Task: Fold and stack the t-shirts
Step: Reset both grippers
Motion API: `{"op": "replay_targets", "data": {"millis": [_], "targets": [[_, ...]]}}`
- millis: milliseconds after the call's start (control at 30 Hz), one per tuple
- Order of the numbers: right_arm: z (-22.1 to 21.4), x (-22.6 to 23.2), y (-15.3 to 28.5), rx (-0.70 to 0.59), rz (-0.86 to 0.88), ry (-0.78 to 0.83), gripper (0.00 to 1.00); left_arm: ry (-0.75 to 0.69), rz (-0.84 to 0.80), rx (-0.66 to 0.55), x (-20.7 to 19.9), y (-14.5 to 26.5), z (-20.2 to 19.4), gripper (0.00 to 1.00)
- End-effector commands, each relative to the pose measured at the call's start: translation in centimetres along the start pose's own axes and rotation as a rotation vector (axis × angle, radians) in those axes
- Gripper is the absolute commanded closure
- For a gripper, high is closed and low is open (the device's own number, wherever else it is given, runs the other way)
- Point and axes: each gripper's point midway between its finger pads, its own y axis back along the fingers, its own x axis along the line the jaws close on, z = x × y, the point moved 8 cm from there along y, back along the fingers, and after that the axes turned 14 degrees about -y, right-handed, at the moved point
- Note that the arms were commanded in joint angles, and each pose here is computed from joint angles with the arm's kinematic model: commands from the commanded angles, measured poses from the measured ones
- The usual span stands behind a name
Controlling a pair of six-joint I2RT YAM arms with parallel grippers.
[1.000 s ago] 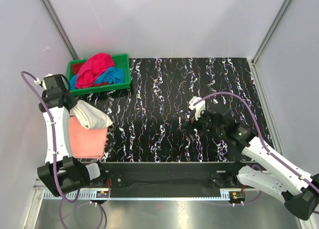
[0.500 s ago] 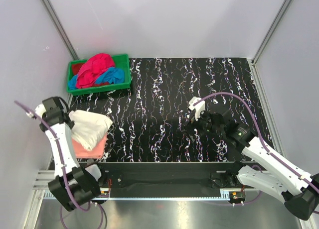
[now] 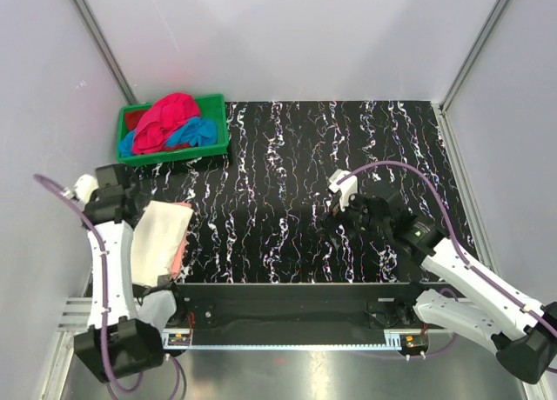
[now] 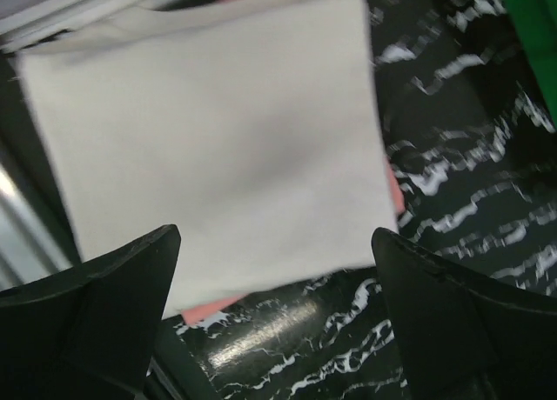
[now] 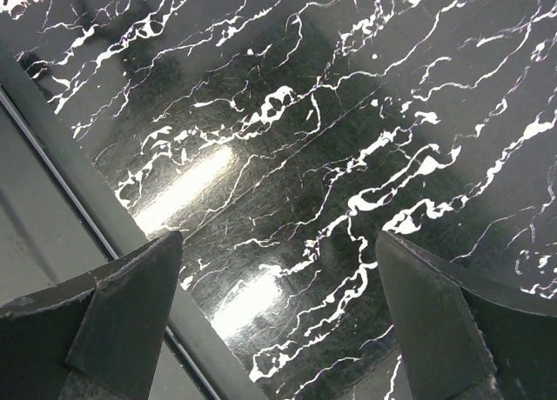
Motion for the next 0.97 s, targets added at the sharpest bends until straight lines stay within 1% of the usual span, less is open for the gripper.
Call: {"op": "replay_targets", "data": {"millis": [0, 33, 100, 133, 200, 233, 267, 300, 333, 367, 400, 433, 467, 500, 533, 567, 600, 633, 667, 700, 733, 767, 800, 833, 867, 900, 933], "targets": [[0.6, 0.2, -0.2, -0.009, 0.004, -0.033, 0.0, -0.078, -0.202, -0.042, -5.5, 1.1, 0.4, 0.01], [0.8, 0.2, -0.1, -0.017, -0.002, -0.042, 0.0, -0.16, -0.293, -0.045, -7.8, 2.5, -0.4, 0.01], [1.2, 0.1, 0.0, -0.046, -0.05, -0.111, 0.0, -0.256, -0.398, -0.032, -11.2, 3.4, -1.6, 0.01], [1.1, 0.1, 0.1, -0.054, -0.064, -0.159, 0.0, -0.338, -0.506, -0.034, -13.5, 5.6, -3.2, 0.01], [1.0, 0.1, 0.3, -0.089, -0.11, -0.286, 0.0, -0.412, -0.628, -0.022, -16.5, 7.5, -5.7, 0.01], [0.4, 0.1, 0.2, -0.086, -0.125, -0.335, 0.0, -0.492, -0.733, -0.007, -17.8, 9.6, -8.3, 0.01], [0.2, 0.3, 0.2, -0.103, -0.13, -0.433, 0.0, -0.496, -0.796, 0.004, -19.1, 10.4, -9.7, 0.01], [0.1, 0.5, 0.6, -0.128, -0.127, -0.476, 0.0, -0.524, -0.874, 0.048, -19.7, 11.4, -11.3, 0.01], [-0.9, 0.4, 0.3, -0.12, -0.136, -0.527, 0.0, -0.538, -0.994, 0.066, -20.8, 13.1, -13.1, 0.01], [-1.2, 0.8, 0.3, -0.132, -0.129, -0.651, 0.0, -0.547, -1.022, 0.121, -20.9, 12.9, -14.9, 0.01], [-1.3, 0.6, 0.5, -0.169, -0.155, -0.712, 0.0, -0.582, -1.114, 0.192, -20.8, 14.2, -16.7, 0.01], [-2.2, 0.6, 0.3, -0.165, -0.164, -0.79, 0.0, -0.553, -1.235, 0.182, -21.6, 15.5, -17.0, 0.01], [-2.6, 0.6, 0.4, -0.167, -0.17, -0.826, 0.0, -0.561, -1.304, 0.209, -21.3, 16.0, -17.9, 0.01], [-2.8, 0.4, 0.9, -0.203, -0.192, -0.869, 0.0, -0.591, -1.35, 0.27, -20.3, 15.5, -19.6, 0.01], [-3.8, 0.1, 0.8, -0.199, -0.213, -0.912, 0.0, -0.551, -1.467, 0.255, -19.9, 16.8, -19.6, 0.01], [-4.1, 0.1, 1.2, -0.234, -0.225, -0.982, 0.0, -0.536, -1.484, 0.332, -18.3, 15.3, -21.4, 0.01], [-4.5, -0.1, 1.3, -0.247, -0.238, -1.022, 0.0, -0.499, -1.513, 0.354, -17.3, 14.7, -22.1, 0.01], [-5.9, -0.4, 1.1, -0.242, -0.271, -1.07, 0.0, -0.398, -1.636, 0.319, -17.0, 15.6, -21.5, 0.01], [-6.6, -0.5, 1.3, -0.251, -0.296, -1.182, 0.0, -0.277, -1.711, 0.337, -15.6, 16.4, -20.6, 0.01], [-7.8, -0.8, 1.5, -0.278, -0.301, -1.226, 0.0, -0.233, -1.664, 0.354, -13.6, 13.4, -22.3, 0.01], [-8.4, -0.9, 1.5, -0.294, -0.293, -1.261, 0.0, -0.109, -1.789, 0.3, -12.5, 14.8, -20.6, 0.01], [-8.9, -0.9, 1.6, -0.31, -0.283, -1.322, 0.0, -0.041, -1.797, 0.322, -11.6, 14.2, -20.6, 0.01], [-9.0, -0.8, 2.1, -0.358, -0.234, -1.356, 0.0, 0.011, -1.806, 0.302, -10.9, 13.9, -20.4, 0.01], [-10.3, -1.0, 1.6, -0.349, -0.231, -1.384, 0.0, 0.025, -1.795, 0.307, -9.9, 12.7, -21.0, 0.01], [-10.3, -0.9, 1.6, -0.37, -0.186, -1.416, 0.0, 0.082, -1.858, 0.284, -8.9, 13.4, -20.1, 0.01], [-10.3, -0.6, 2.1, -0.392, -0.117, -1.427, 0.0, 0.118, -1.88, 0.271, -8.4, 13.3, -19.8, 0.01], [-10.8, -0.6, 1.9, -0.395, -0.099, -1.431, 0.0, 0.204, -1.982, 0.237, -7.2, 14.5, -18.4, 0.01]]}}
